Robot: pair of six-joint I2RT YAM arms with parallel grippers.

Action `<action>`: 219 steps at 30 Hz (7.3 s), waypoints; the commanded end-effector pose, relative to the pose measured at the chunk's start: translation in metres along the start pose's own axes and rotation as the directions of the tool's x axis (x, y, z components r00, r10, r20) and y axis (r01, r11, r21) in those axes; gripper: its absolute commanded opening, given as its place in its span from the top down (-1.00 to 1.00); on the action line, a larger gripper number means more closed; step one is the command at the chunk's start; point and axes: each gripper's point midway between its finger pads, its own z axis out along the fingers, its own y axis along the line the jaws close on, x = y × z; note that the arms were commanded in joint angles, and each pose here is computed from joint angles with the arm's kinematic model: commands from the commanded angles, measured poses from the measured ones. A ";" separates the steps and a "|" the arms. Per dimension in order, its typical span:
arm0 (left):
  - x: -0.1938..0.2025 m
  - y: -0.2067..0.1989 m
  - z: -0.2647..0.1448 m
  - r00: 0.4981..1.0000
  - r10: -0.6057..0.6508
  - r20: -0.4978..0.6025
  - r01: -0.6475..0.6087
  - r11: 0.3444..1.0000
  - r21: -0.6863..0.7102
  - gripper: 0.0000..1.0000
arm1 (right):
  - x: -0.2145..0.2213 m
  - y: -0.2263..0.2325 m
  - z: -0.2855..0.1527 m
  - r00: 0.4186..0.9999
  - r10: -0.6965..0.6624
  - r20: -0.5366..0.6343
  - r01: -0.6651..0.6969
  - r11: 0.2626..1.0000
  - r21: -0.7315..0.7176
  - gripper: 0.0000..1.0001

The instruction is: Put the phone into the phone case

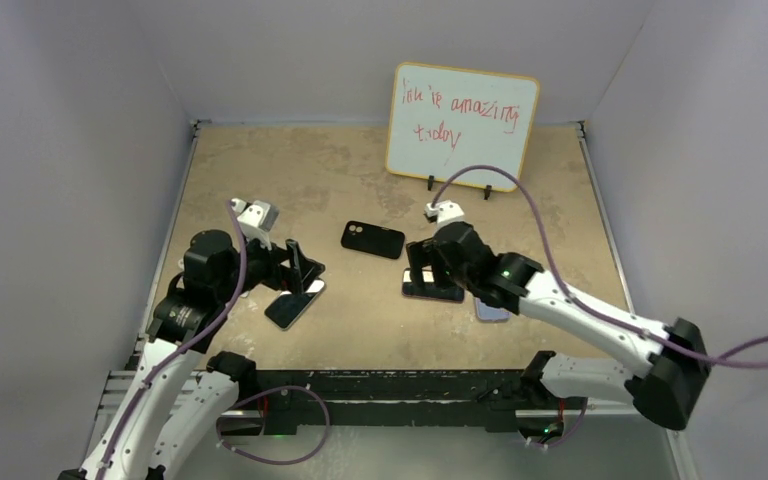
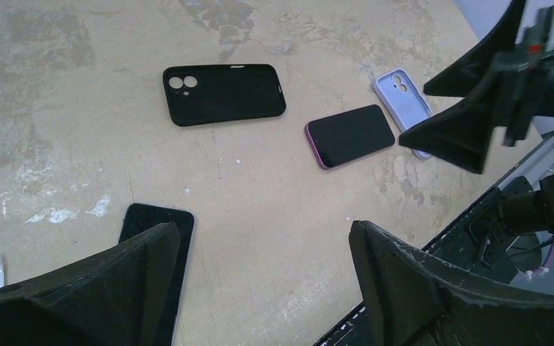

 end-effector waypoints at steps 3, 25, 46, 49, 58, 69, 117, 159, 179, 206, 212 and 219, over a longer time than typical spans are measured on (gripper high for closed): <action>-0.014 0.006 -0.005 0.997 -0.001 0.077 0.005 0.999 -0.051 -0.85 | 0.000 0.000 0.045 0.987 -0.154 -0.039 0.156 0.986 0.056 -0.83; -0.014 0.009 -0.009 0.996 -0.009 0.088 0.015 0.997 -0.074 -0.82 | 0.049 -0.004 0.087 0.758 -0.630 -0.168 0.526 0.743 -0.413 -0.98; -0.014 0.010 -0.009 0.996 -0.010 0.093 0.018 0.997 -0.079 -0.82 | 0.081 -0.039 0.110 0.690 -0.670 -0.273 0.542 0.729 -0.418 -0.98; -0.014 0.010 -0.010 0.995 -0.009 0.095 0.017 0.997 -0.078 -0.82 | 0.081 -0.039 0.113 0.693 -0.663 -0.283 0.536 0.736 -0.413 -0.97; -0.014 0.011 -0.009 0.996 -0.011 0.091 0.019 0.996 -0.082 -0.81 | 0.062 -0.034 0.116 0.804 -0.535 -0.259 0.457 0.835 -0.306 -0.52; -0.015 0.012 -0.011 0.995 -0.014 0.098 0.023 0.995 -0.092 -0.80 | 0.058 -0.049 0.109 0.957 -0.158 -0.245 0.158 0.987 -0.018 -0.20; -0.015 0.010 -0.011 0.995 -0.009 0.100 0.018 0.996 -0.083 -0.79 | 0.071 -0.029 0.125 0.926 -0.239 -0.293 0.249 0.969 -0.005 -0.63; -0.019 0.007 -0.020 0.990 0.000 0.139 0.011 0.997 -0.081 -0.78 | 0.049 -0.110 0.038 0.955 0.151 -0.257 -0.043 0.923 0.382 0.17; -0.017 0.009 -0.016 0.993 -0.008 0.118 0.018 0.996 -0.086 -0.78 | 0.071 -0.173 0.059 0.905 0.190 -0.380 0.047 0.844 0.535 0.17; -0.001 0.013 0.009 0.995 -0.093 -0.038 0.090 0.993 -0.080 -0.69 | 0.100 -0.007 0.088 0.918 0.162 -0.362 -0.142 0.986 0.082 0.23; 0.019 0.003 0.025 0.978 -0.183 -0.096 0.184 0.983 0.001 -0.54 | 0.104 0.027 0.085 0.931 0.130 -0.341 -0.124 0.991 0.041 0.15; 0.033 -0.006 0.041 0.951 -0.280 -0.128 0.290 0.954 0.071 -0.44 | 0.105 0.030 0.072 0.939 0.115 -0.324 -0.113 0.993 0.027 -0.28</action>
